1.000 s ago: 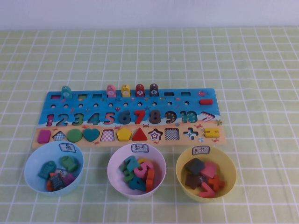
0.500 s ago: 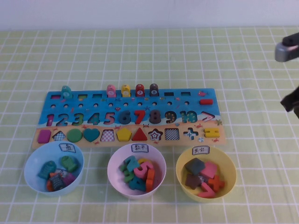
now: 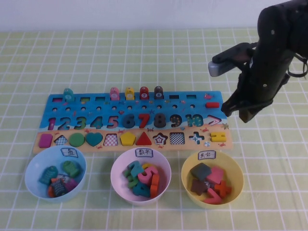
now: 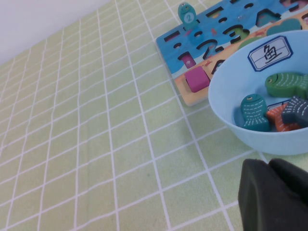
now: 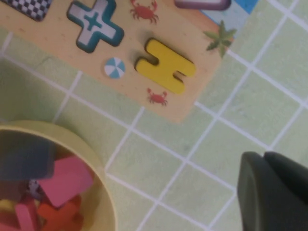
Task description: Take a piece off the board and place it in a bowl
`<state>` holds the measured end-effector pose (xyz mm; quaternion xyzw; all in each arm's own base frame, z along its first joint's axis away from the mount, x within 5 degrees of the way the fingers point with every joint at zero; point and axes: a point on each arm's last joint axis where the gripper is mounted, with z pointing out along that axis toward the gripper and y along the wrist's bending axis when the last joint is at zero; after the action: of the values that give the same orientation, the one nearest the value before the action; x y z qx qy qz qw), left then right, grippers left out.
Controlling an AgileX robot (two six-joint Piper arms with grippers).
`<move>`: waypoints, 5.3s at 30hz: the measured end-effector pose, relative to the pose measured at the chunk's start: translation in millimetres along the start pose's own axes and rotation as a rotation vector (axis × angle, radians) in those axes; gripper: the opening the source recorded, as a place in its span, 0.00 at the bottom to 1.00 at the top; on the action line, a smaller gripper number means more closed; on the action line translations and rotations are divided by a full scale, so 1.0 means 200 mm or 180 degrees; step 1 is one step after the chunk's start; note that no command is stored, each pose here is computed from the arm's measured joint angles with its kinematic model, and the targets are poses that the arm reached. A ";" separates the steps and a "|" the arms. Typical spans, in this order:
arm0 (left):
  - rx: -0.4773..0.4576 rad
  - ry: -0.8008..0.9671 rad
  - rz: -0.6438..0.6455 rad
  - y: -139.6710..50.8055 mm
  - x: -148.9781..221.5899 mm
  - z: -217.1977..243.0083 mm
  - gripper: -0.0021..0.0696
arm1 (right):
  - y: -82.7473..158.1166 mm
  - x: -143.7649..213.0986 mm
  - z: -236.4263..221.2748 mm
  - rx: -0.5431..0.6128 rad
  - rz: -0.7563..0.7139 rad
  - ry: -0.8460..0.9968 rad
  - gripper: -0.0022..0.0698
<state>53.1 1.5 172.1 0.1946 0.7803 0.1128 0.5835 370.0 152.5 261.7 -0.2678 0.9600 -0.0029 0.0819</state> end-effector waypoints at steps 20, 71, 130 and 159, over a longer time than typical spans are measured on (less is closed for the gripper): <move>-0.0001 0.0000 0.0002 0.00 0.00 0.00 0.02 | 0.06 -0.21 0.11 -0.0235 -0.0200 -0.0151 0.43; -0.0004 0.0000 0.0009 0.00 0.00 0.00 0.02 | 0.52 -0.58 0.41 -0.0402 -0.0894 -0.0659 0.63; -0.0004 0.0000 0.0009 0.00 0.00 0.00 0.02 | 0.89 0.02 -0.12 -0.0553 -0.1484 -0.0229 0.45; -0.0004 0.0000 0.0009 0.00 0.00 0.00 0.02 | 1.11 -0.05 0.09 -0.0499 -0.1983 -0.0541 0.71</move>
<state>53.1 1.6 172.1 0.1954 0.7800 0.1141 0.5834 266.2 348.9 234.4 -0.5532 0.8190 0.0685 0.1361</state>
